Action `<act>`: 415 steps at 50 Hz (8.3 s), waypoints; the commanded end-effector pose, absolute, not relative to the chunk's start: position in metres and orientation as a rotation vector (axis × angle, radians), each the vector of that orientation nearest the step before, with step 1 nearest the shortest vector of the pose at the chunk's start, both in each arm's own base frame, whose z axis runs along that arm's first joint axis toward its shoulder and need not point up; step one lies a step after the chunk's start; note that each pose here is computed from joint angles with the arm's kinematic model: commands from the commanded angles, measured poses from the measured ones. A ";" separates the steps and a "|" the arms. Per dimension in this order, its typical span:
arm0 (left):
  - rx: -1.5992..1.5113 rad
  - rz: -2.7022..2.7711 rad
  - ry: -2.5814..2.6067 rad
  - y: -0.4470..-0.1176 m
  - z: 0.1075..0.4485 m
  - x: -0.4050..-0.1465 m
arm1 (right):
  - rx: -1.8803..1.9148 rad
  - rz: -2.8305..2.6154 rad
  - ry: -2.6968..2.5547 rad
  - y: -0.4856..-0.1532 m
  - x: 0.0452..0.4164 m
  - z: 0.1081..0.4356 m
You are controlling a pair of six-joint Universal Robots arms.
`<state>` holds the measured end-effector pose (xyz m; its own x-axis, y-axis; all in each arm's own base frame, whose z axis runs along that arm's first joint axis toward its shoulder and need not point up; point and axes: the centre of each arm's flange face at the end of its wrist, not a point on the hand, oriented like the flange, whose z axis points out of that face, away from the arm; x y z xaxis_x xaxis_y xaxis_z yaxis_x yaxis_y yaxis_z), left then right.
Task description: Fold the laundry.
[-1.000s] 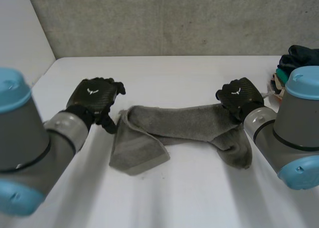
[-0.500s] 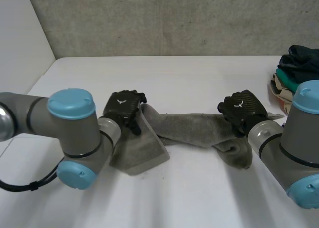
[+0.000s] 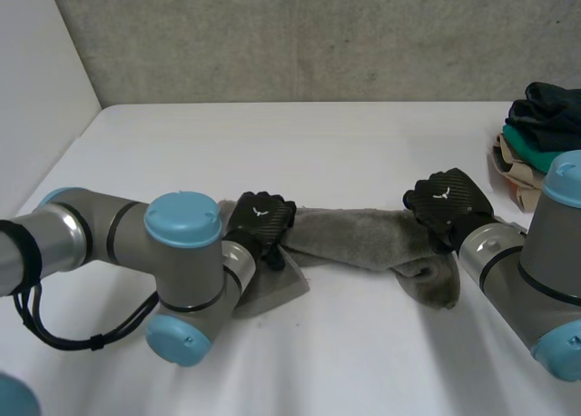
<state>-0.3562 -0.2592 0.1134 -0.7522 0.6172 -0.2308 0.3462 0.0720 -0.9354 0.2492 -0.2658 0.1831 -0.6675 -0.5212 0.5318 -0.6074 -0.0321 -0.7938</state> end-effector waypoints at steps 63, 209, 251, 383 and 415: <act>-0.798 2.916 -1.352 -0.387 0.368 -0.280 | 0.803 2.240 -0.967 -0.376 0.269 0.365; -1.274 2.525 -2.124 -0.393 0.235 -0.277 | 1.128 1.643 -1.641 -0.398 0.216 0.241; -1.232 2.183 -2.362 -0.301 0.156 -0.218 | 1.249 1.671 -2.184 -0.348 0.219 0.146; -1.164 2.262 -2.168 -0.258 0.193 -0.258 | 2.046 2.220 -1.236 -0.198 0.389 0.141; -1.108 2.127 -1.922 -0.234 0.183 -0.343 | 1.343 1.632 -2.331 -0.258 0.240 0.124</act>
<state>-0.3395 -0.2390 0.1892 -0.7485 0.4796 -0.4579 0.3994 -0.2253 -0.8887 0.2692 -0.2466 0.1404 -0.6283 -0.6643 0.4049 -0.5460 0.0058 -0.8378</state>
